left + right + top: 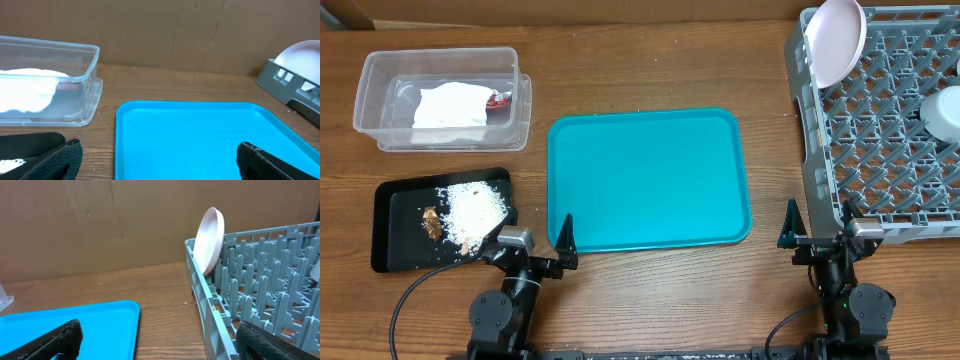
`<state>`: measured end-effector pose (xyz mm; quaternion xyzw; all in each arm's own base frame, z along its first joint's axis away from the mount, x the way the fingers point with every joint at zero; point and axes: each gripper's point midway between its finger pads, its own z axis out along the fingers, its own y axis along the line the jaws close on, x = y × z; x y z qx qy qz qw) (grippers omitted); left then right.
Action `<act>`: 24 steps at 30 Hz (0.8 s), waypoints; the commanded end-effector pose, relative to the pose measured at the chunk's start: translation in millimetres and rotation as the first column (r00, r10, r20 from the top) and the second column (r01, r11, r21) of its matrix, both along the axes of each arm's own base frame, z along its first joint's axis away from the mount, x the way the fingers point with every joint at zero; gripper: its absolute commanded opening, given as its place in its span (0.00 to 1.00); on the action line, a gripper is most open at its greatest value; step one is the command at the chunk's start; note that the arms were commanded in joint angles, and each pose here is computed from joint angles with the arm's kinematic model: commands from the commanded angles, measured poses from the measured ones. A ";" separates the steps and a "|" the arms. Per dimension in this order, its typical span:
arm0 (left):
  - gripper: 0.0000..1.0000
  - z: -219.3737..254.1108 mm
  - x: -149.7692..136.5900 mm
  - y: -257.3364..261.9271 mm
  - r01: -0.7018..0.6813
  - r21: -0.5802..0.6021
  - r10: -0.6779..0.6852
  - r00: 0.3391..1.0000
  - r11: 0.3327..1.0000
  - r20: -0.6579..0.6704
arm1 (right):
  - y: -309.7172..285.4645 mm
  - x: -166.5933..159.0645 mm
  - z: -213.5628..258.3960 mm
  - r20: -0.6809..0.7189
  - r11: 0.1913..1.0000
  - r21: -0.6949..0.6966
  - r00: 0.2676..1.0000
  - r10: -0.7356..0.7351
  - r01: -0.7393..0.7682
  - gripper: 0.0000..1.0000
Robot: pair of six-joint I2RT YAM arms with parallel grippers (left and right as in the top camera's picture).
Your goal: Sort waste into correct bins and load items into the dishwasher
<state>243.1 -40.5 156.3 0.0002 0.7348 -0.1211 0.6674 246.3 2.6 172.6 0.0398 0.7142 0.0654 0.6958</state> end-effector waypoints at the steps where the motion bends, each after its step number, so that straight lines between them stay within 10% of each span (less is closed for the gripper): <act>1: 1.00 0.2 -0.1 1.6 -0.008 0.022 0.008 1.000 1.000 0.010 | -2.4 0.0 -1.9 0.004 1.000 -0.007 1.000 -0.012 0.012 1.00; 24: 1.00 -0.4 2.9 33.3 -0.142 0.031 0.142 0.990 0.989 0.009 | -2.4 0.0 -1.9 0.004 1.000 -0.007 1.000 -0.012 0.012 1.00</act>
